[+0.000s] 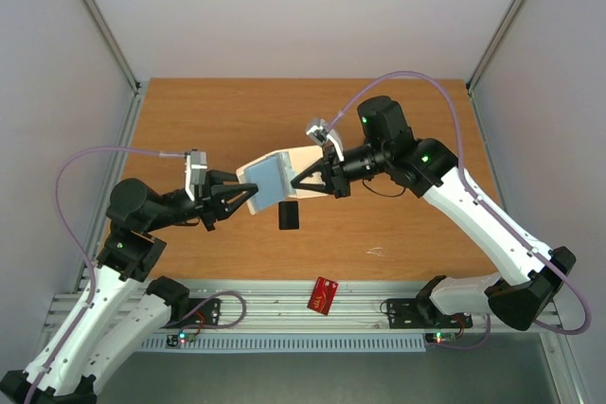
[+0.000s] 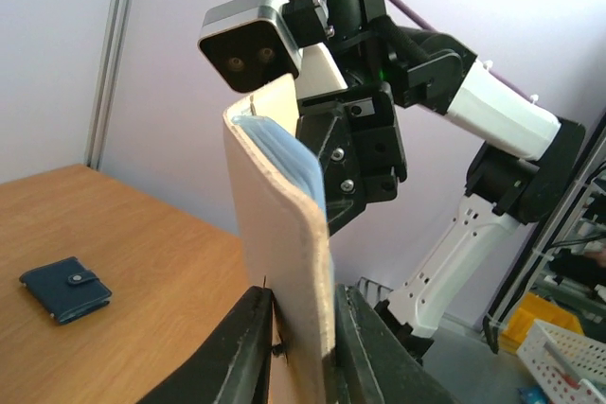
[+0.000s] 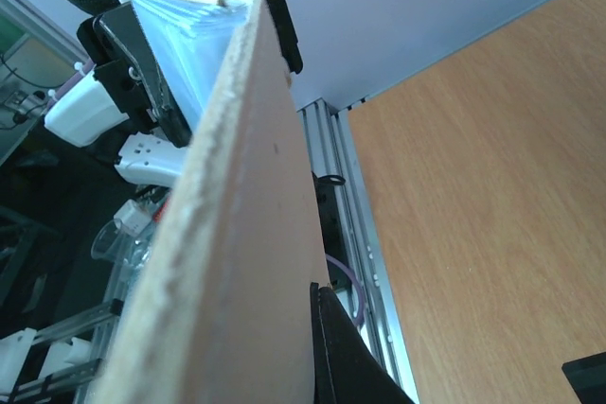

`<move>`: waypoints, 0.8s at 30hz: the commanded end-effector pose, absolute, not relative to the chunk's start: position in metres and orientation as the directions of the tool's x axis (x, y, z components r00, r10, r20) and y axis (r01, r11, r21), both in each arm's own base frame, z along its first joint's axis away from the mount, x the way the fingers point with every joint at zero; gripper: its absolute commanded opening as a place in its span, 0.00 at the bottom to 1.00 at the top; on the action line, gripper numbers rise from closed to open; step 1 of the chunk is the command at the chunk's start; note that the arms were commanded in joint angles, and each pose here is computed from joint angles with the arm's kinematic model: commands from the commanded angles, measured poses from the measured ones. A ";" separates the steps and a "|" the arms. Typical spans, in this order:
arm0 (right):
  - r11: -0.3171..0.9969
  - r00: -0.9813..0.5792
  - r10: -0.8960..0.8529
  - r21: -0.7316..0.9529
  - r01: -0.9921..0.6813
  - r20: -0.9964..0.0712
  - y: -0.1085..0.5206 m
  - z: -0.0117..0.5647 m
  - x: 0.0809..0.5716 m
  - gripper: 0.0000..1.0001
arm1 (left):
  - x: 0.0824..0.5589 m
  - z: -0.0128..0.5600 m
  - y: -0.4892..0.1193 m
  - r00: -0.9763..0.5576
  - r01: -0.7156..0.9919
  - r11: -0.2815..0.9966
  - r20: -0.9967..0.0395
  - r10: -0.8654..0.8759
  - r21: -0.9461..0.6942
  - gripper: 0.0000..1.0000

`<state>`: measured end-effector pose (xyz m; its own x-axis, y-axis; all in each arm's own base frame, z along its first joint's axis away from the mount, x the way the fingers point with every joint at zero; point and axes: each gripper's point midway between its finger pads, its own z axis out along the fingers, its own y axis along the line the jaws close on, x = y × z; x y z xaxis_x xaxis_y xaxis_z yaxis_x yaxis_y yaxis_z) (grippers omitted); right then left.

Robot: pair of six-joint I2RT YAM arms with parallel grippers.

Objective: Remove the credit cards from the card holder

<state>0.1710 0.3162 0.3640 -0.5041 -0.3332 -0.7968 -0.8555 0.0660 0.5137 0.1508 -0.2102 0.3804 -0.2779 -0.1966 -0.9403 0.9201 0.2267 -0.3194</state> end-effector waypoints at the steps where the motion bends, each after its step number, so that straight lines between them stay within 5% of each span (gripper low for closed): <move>1: 0.014 -0.456 -0.300 0.475 -0.880 -0.838 0.310 0.385 0.167 0.01 | 0.139 0.409 -0.206 -0.198 0.949 0.195 -0.951 -0.238 -0.247 0.18; 11: 0.000 -0.474 -0.312 0.499 -0.866 -0.823 0.304 0.385 0.165 0.03 | 0.140 0.404 -0.207 -0.211 0.949 0.186 -0.951 -0.227 -0.255 0.16; 18: -0.064 -0.489 -0.313 0.532 -0.845 -0.814 0.310 0.394 0.156 0.02 | 0.174 0.383 -0.202 -0.231 0.887 0.355 -0.949 -0.214 -0.296 0.01; 24: -0.067 -0.468 -0.329 0.515 -0.855 -0.820 0.324 0.390 0.154 0.02 | 0.169 0.382 -0.207 -0.246 0.901 0.310 -0.946 -0.210 -0.303 0.10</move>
